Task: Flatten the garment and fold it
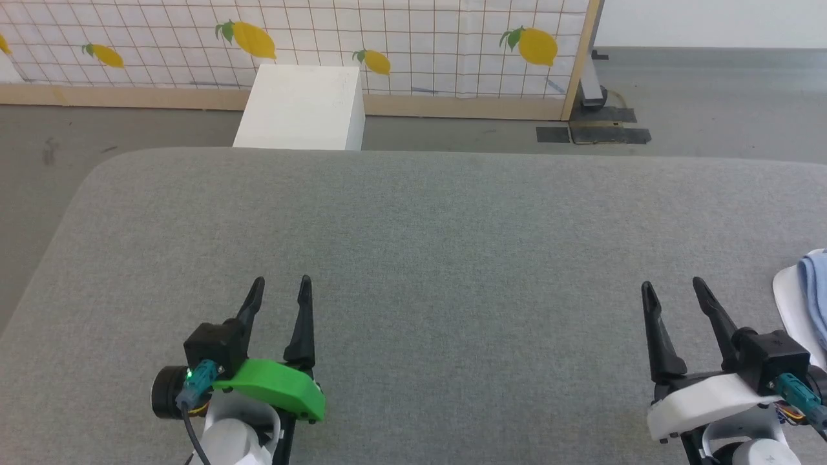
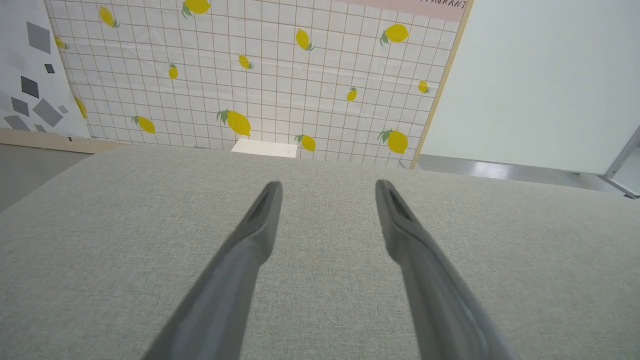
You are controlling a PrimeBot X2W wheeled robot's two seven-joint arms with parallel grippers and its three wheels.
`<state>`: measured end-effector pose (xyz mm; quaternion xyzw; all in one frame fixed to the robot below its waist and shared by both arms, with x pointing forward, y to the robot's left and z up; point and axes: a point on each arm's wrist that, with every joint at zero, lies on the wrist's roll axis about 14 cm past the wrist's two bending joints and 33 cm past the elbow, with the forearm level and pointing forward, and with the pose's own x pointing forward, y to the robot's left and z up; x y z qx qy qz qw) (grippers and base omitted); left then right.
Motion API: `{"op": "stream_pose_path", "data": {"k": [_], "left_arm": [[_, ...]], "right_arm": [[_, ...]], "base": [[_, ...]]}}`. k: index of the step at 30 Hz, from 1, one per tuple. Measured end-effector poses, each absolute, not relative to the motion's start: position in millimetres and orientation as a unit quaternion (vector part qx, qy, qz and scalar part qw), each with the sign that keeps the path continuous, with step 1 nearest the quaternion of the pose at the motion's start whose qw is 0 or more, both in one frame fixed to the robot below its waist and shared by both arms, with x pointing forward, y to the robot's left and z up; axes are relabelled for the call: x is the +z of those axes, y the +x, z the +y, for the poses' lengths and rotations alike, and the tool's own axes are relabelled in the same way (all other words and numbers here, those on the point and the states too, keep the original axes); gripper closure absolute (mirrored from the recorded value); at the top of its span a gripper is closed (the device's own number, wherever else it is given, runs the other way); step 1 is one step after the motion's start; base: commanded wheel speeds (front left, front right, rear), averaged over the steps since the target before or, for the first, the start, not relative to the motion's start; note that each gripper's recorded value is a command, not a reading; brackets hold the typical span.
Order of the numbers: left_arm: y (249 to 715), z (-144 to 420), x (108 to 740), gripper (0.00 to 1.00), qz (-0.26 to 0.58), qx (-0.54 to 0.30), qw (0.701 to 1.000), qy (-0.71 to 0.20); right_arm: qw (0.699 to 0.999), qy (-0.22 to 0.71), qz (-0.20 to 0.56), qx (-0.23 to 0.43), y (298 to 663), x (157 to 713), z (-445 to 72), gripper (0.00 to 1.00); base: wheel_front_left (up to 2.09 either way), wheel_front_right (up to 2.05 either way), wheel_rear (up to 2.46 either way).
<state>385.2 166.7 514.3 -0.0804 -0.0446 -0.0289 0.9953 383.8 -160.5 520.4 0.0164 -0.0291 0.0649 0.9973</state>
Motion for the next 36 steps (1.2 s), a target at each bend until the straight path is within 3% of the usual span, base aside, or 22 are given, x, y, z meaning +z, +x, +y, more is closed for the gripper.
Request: {"op": "stream_pose_path", "data": {"k": [6, 7, 36], "left_arm": [[384.8, 165.1, 511.3, 0.0, -0.04, -0.03, 0.995, -0.084], [384.6, 164.8, 510.4, 1.0, -0.038, -0.031, 0.995, -0.085], [387.5, 163.1, 519.6, 1.0, -0.042, -0.036, 0.996, -0.071]], "right_arm": [[0.997, 0.028, -0.025, 0.064, 383.6, 517.6, -160.8, 0.0], [0.997, 0.03, -0.025, 0.064, 383.4, 517.6, -160.6, 1.0], [0.998, 0.024, -0.019, 0.062, 381.2, 517.5, -162.0, 1.0]], "base": [[0.0, 0.0, 0.0], [0.0, 0.0, 0.0], [0.0, 0.0, 0.0]]}}
